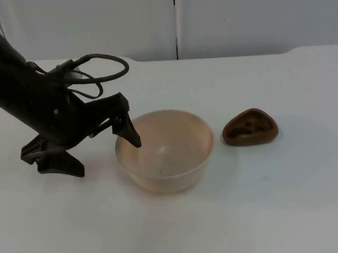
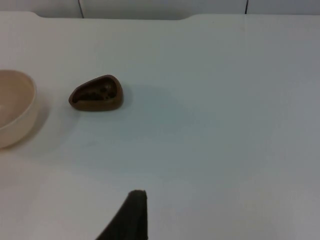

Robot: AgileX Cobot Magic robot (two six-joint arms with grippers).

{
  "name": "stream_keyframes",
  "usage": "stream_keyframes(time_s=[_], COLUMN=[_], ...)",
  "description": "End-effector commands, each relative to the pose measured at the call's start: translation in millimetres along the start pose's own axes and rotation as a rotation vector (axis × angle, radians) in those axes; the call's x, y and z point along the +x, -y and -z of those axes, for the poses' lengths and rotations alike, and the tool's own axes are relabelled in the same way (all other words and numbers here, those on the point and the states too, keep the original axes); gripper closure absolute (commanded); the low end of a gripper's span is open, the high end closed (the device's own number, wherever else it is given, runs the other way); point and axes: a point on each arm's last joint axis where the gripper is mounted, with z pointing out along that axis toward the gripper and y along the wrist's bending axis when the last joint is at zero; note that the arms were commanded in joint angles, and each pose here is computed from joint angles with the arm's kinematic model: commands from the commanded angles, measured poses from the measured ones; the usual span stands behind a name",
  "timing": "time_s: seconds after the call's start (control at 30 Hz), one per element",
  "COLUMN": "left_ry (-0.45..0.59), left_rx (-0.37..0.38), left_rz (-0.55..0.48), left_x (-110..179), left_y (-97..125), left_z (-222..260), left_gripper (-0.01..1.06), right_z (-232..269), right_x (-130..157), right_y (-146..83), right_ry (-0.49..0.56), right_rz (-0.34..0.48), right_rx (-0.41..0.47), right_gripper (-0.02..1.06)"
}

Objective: Pick up the bowl with the left hand and pour the coffee beans from the cup into the bowl with the right hand.

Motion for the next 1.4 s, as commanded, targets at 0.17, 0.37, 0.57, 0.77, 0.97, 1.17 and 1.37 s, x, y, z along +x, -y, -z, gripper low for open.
stream_keyframes(time_s=[0.17, 0.37, 0.57, 0.77, 0.97, 1.17, 1.37], left_ry=[0.017, 0.018, 0.023, 0.022, 0.030, 0.037, 0.037], left_rx=[0.003, -0.072, -0.086, -0.083, -0.082, -0.082, -0.083], left_rz=[0.009, -0.020, -0.004, -0.002, -0.024, -0.028, -0.029], left_x=[0.4, -6.8, -10.2, -9.8, -7.4, -7.4, -7.4], left_y=[11.7, 19.9, 21.3, 21.9, 27.6, 28.9, 28.8], left_z=[-4.1, -1.2, 0.8, 0.4, -2.0, -2.5, -2.5], left_gripper=[0.07, 0.07, 0.09, 0.11, 0.11, 0.18, 0.44], right_z=[-0.1, -0.1, -0.1, -0.1, -0.1, -0.1, -0.1], right_x=[0.2, 0.2, 0.2, 0.2, 0.2, 0.2, 0.2], right_y=[0.5, 0.5, 0.5, 0.5, 0.5, 0.5, 0.5], right_ry=[0.006, 0.006, 0.006, 0.006, 0.006, 0.006, 0.006], right_rz=[0.003, 0.005, 0.005, 0.007, 0.008, 0.010, 0.012], right_rx=[0.012, 0.012, 0.012, 0.012, 0.012, 0.012, 0.012], right_gripper=[-0.01, -0.01, -0.01, -0.01, -0.01, -0.01, -0.01])
